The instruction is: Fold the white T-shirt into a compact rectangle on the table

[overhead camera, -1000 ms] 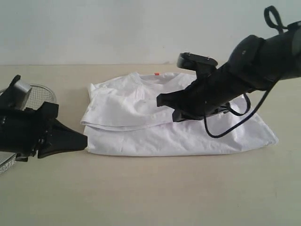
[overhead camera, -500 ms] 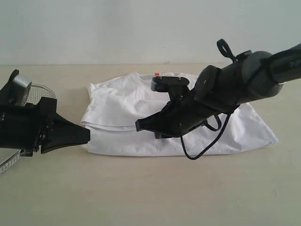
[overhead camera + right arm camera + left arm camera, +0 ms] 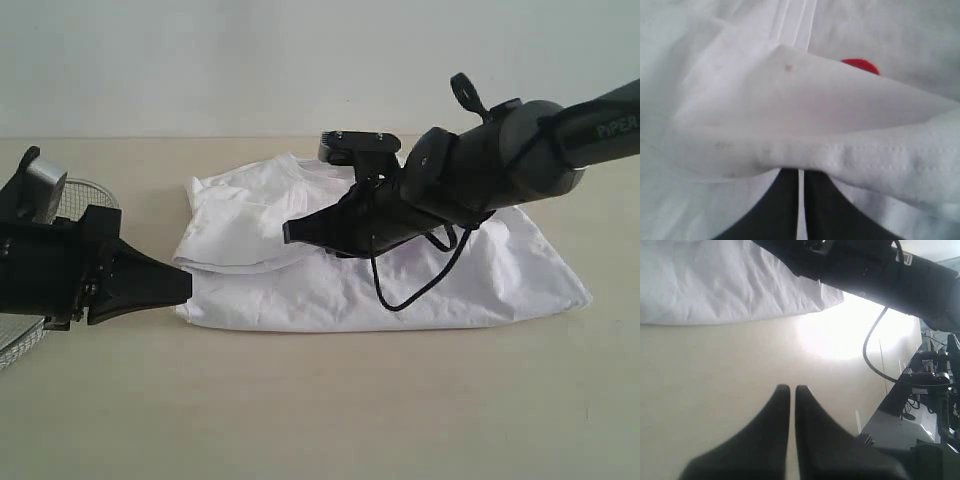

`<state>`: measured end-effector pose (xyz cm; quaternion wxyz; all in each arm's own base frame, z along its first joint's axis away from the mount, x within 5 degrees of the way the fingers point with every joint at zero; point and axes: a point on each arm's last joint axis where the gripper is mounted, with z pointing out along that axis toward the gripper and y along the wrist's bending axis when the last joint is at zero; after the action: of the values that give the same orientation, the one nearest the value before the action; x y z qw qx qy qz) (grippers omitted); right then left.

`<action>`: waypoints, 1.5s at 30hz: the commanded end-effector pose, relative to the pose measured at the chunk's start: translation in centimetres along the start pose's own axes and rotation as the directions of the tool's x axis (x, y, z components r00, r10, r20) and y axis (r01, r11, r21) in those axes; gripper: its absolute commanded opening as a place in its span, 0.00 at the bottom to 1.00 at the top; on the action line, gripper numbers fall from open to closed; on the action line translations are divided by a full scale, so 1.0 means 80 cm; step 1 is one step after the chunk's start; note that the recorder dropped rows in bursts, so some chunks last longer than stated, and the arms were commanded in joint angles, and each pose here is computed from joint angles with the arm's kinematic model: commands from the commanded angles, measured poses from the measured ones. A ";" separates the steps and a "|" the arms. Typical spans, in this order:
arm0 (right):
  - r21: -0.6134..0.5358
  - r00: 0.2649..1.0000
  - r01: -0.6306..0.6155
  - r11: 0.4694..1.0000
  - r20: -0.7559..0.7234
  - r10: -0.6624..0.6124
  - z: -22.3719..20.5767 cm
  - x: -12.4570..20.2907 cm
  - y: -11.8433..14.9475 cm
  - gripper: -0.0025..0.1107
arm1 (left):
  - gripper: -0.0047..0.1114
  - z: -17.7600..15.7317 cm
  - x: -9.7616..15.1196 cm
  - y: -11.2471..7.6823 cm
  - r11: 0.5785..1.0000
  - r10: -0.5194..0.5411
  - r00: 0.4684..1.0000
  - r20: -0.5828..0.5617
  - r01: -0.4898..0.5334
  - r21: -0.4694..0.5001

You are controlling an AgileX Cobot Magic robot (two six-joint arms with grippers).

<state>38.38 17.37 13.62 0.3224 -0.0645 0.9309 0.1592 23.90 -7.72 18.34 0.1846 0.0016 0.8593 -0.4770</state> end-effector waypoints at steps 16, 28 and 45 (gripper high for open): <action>-0.039 0.956 -0.105 0.994 0.271 0.112 -0.010 -0.161 -0.065 0.02 | 0.08 -0.001 0.002 0.000 1.000 0.014 1.000 -0.005 -0.014 -0.003; -0.187 0.982 -0.127 0.974 -0.164 0.097 -0.001 -0.102 -0.040 0.16 | 0.08 -0.001 0.000 0.003 0.999 0.030 1.000 0.009 -0.030 -0.033; -0.250 0.868 -0.432 0.867 -0.377 0.324 0.012 -0.075 -0.007 0.41 | 0.08 -0.002 -0.003 0.014 0.990 0.046 0.998 0.032 -0.042 -0.132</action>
<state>44.35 16.22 17.48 0.1411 0.0529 0.9227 0.3548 24.35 -7.03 17.59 0.2063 -0.0010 0.8829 -0.4219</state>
